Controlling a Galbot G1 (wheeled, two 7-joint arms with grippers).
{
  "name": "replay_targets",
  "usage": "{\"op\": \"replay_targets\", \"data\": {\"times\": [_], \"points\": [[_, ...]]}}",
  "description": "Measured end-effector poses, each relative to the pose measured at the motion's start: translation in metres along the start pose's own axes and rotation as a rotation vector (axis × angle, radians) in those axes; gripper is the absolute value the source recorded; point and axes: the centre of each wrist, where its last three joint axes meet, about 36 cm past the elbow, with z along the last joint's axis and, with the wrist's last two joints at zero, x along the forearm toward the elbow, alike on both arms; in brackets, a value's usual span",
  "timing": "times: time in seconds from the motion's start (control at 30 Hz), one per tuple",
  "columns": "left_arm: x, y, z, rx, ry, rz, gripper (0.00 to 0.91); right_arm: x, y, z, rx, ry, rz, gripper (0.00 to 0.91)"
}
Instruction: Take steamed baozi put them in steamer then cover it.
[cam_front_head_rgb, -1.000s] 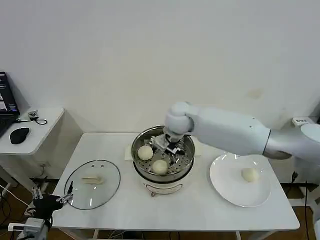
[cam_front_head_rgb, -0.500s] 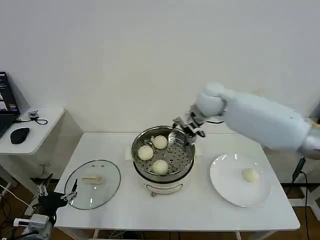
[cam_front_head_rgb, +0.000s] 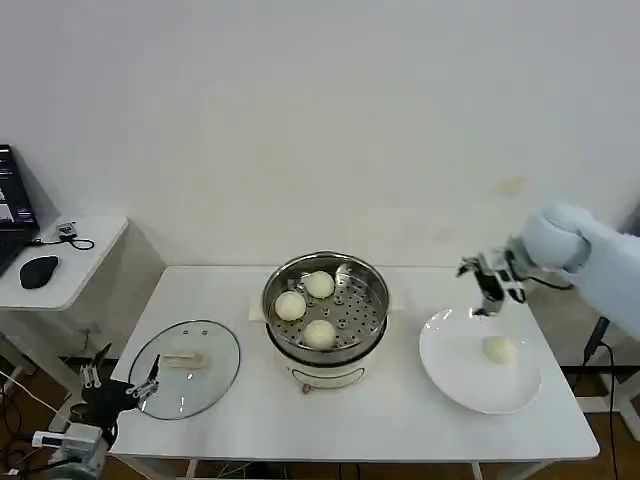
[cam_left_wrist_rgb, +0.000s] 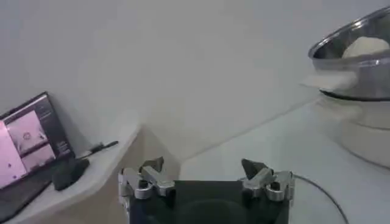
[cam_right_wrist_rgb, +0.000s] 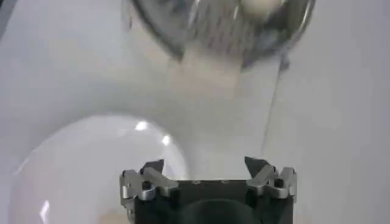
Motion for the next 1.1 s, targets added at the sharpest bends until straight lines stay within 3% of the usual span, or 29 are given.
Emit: {"op": "replay_targets", "data": {"times": [0.23, 0.53, 0.8, 1.1], "points": [[-0.001, 0.001, 0.003, 0.005, 0.009, -0.001, 0.907, -0.025, 0.035, 0.041, -0.064, 0.052, -0.045, 0.907], [-0.002, 0.0, 0.009, 0.008, 0.027, -0.001, 0.907, -0.053, 0.059, 0.074, -0.117, 0.097, -0.094, 0.907], [-0.002, -0.001, 0.011, 0.009, 0.029, 0.0, 0.907, -0.081, 0.061, 0.085, -0.149, 0.105, -0.1, 0.907], [-0.002, 0.002, 0.011, 0.004, 0.032, -0.005, 0.907, -0.119, 0.053, 0.077, -0.166, 0.084, -0.111, 0.907]]}}
